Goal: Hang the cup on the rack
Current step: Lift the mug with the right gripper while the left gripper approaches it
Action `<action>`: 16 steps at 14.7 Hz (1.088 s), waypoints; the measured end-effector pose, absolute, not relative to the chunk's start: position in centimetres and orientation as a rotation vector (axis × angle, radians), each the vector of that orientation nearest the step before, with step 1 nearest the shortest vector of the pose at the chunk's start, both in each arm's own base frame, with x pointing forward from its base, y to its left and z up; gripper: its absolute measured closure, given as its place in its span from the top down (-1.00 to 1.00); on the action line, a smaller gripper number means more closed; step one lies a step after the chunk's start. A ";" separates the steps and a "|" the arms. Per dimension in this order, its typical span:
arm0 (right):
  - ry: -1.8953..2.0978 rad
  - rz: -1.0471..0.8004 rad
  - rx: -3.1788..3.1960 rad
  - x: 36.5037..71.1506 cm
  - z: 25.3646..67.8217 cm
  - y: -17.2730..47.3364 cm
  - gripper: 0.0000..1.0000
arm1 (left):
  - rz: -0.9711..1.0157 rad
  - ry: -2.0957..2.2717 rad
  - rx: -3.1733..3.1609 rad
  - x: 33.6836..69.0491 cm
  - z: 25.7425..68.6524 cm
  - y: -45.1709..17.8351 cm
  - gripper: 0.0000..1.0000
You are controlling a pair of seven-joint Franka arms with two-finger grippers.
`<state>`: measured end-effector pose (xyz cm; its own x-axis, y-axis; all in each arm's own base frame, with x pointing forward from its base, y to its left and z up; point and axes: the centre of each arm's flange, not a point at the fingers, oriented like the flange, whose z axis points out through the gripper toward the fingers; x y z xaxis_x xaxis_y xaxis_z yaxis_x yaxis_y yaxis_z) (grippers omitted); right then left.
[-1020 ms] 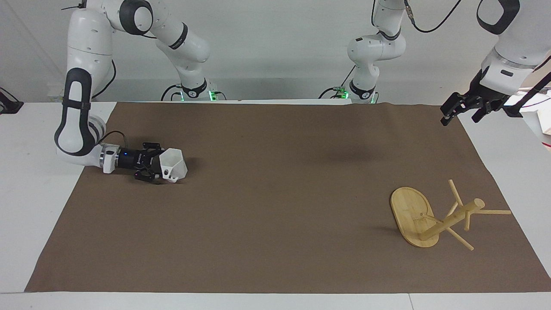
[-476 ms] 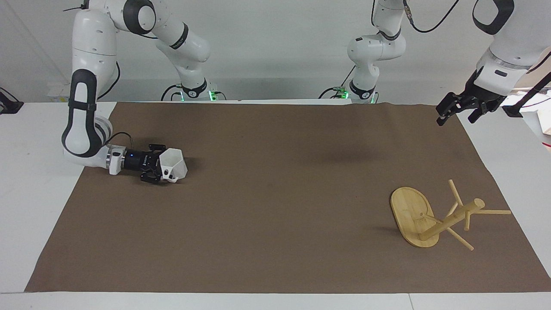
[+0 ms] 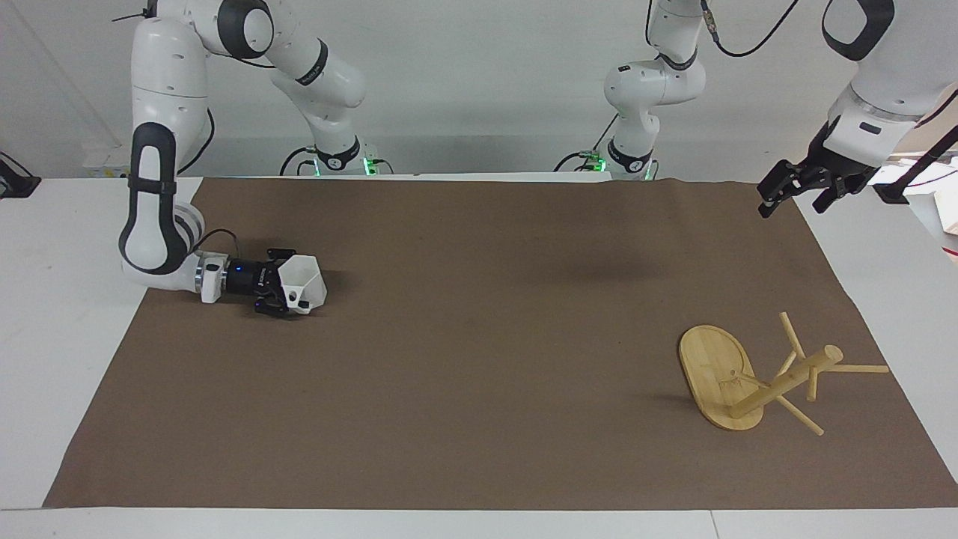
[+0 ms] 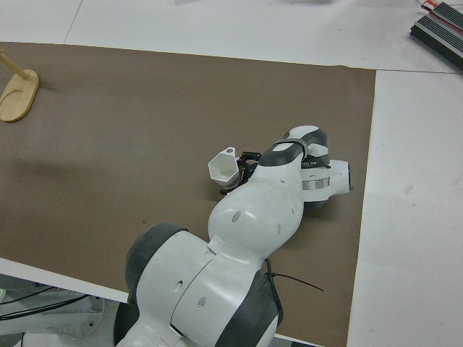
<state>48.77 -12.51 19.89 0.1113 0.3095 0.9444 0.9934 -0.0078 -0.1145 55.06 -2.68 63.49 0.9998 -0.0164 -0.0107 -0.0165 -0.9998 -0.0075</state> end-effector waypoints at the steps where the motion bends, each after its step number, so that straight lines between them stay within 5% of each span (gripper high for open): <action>1: -1.351 -0.954 -1.473 49.0 20.0 -11.9 0.98 | 0.026 0.026 -3.133 55.0 63.4 -2.7 1.00; 4: -1.381 -0.951 -1.430 50.2 20.6 -8.9 0.58 | 0.064 0.024 -3.131 54.4 62.5 -2.6 1.00; 9: -1.310 -0.919 -1.417 53.8 24.7 -0.3 0.58 | -0.091 -0.085 -3.144 55.1 62.3 -4.7 1.00; 13: -1.275 -0.897 -1.598 56.4 32.3 13.7 0.58 | -0.283 -0.221 -3.192 54.8 60.8 -15.8 1.00; 16: -1.256 -0.892 -1.718 54.5 38.4 24.3 0.58 | -0.372 -0.313 -3.251 52.5 58.9 -25.5 1.00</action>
<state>54.54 24.27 38.36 0.2546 0.3911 0.8844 0.9639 -0.1767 -0.1993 52.50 -25.52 58.90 0.9566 0.2036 0.2087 0.1708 -0.9714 0.1649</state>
